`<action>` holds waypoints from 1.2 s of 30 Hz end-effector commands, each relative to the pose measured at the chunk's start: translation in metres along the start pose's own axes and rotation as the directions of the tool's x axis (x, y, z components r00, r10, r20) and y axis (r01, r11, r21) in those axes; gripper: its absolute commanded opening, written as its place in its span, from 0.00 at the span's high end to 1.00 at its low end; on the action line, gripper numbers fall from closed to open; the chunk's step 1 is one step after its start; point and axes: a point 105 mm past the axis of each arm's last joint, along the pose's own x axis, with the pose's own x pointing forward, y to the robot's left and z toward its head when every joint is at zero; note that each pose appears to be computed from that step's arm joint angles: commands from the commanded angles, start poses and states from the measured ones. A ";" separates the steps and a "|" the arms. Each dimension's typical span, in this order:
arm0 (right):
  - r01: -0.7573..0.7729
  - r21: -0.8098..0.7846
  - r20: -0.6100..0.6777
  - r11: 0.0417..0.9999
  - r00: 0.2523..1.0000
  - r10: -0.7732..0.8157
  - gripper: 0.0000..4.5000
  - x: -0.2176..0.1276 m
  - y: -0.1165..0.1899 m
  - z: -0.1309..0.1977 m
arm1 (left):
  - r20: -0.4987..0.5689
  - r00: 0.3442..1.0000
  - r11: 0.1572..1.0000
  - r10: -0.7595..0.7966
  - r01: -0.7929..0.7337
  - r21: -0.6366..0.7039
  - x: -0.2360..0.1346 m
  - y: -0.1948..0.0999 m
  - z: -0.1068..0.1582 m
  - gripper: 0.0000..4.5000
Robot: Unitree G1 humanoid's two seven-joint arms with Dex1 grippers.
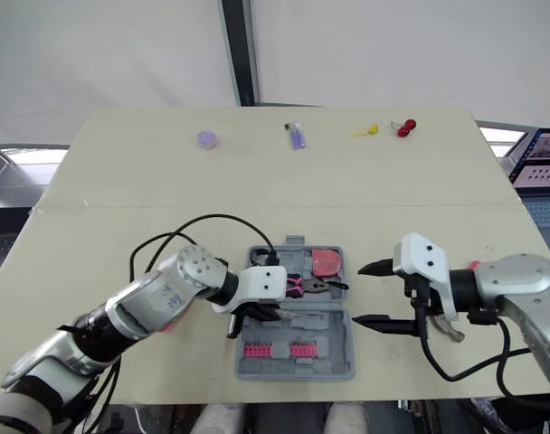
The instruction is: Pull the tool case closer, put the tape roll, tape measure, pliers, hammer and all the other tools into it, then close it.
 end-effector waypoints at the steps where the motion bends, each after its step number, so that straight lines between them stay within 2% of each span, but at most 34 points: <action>1: -0.009 -0.041 -0.001 0.999 1.000 0.009 0.00 -0.003 0.000 0.007 | 0.008 1.000 0.999 0.010 -0.011 0.031 -0.001 0.000 0.007 0.99; 33: 0.005 -0.035 -0.001 0.999 1.000 -0.005 0.00 -0.005 -0.001 0.003 | 0.022 1.000 0.999 0.022 -0.023 0.039 0.005 0.001 0.006 0.99; 35: 0.005 -0.034 -0.001 0.999 1.000 -0.005 0.00 -0.005 -0.001 0.003 | 0.024 0.999 0.999 0.022 -0.023 0.040 0.005 0.001 0.006 0.76; 36: 0.005 -0.034 -0.001 0.999 1.000 -0.005 0.00 -0.005 -0.001 0.003 | 0.024 0.999 0.999 0.021 -0.022 0.042 0.005 0.001 0.006 0.69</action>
